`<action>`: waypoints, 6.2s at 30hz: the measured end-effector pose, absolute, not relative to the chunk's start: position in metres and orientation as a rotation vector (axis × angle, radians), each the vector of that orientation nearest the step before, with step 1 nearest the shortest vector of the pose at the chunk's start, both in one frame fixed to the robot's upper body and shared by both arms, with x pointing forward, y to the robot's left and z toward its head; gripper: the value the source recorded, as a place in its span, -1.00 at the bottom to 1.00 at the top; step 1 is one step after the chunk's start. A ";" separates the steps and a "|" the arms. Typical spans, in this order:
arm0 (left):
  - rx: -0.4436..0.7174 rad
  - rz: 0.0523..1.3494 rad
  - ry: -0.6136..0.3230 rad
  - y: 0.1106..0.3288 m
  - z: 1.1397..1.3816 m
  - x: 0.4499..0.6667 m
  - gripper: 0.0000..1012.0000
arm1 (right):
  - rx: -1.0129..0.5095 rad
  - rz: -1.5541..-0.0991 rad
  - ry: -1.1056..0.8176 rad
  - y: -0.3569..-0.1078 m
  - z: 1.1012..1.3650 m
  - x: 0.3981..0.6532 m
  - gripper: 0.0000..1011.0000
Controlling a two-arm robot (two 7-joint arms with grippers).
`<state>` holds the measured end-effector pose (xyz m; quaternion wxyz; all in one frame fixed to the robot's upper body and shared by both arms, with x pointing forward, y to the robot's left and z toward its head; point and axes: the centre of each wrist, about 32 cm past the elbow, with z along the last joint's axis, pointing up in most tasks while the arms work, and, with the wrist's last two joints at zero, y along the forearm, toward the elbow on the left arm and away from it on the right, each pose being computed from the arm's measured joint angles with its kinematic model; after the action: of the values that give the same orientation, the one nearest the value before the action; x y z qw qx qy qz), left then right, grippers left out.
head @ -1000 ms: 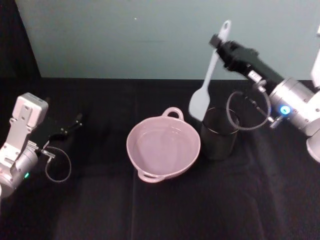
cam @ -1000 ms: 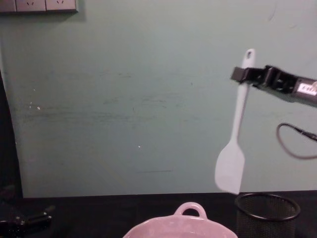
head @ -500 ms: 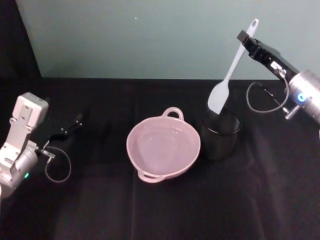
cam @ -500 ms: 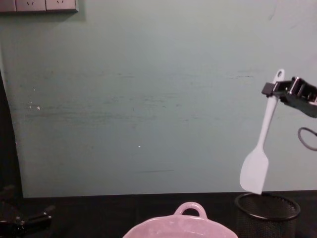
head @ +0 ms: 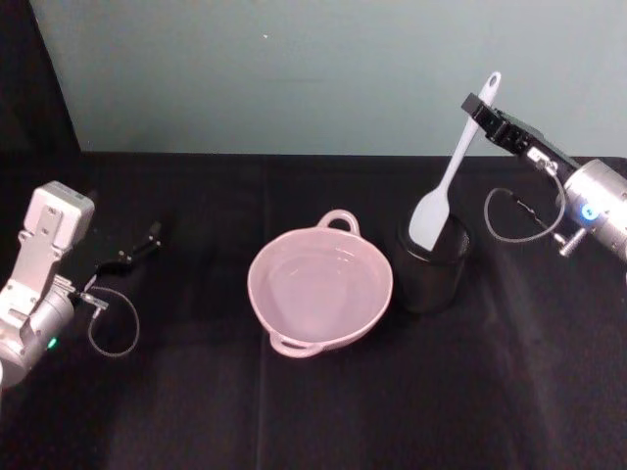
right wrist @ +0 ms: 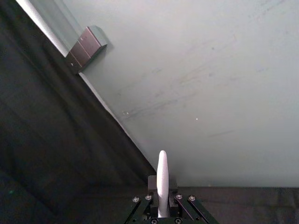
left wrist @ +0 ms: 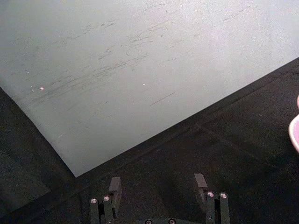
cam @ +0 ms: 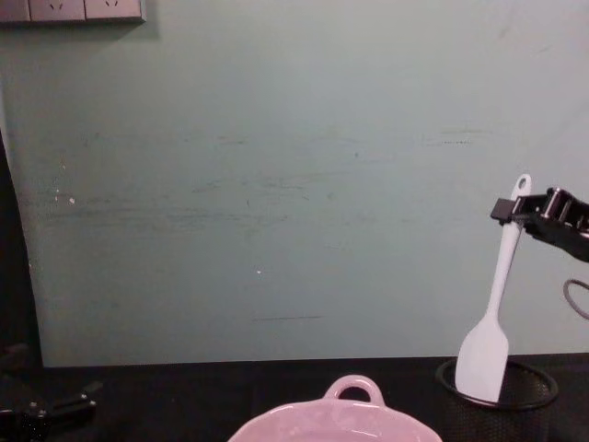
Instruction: Use the one hand to pick up the spoon and stir the clear water in the bowl.
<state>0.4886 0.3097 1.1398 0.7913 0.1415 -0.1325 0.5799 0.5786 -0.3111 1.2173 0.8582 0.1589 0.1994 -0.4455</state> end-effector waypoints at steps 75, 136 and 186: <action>0.305 1.248 -0.285 0.310 1.140 0.489 1.00 | 0.262 -0.889 0.437 -0.313 1.157 0.571 -0.76; 0.304 1.248 -0.285 0.310 1.140 0.489 1.00 | 0.092 -1.044 0.070 -0.313 1.175 0.531 0.98; 0.304 1.248 -0.285 0.310 1.140 0.489 1.00 | 0.000 -1.327 -0.214 -0.344 1.118 0.504 0.98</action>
<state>0.4886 0.3097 1.1398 0.7913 0.1414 -0.1325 0.5799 0.5036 -0.3435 1.1179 0.7825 0.0000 -0.0990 -0.6148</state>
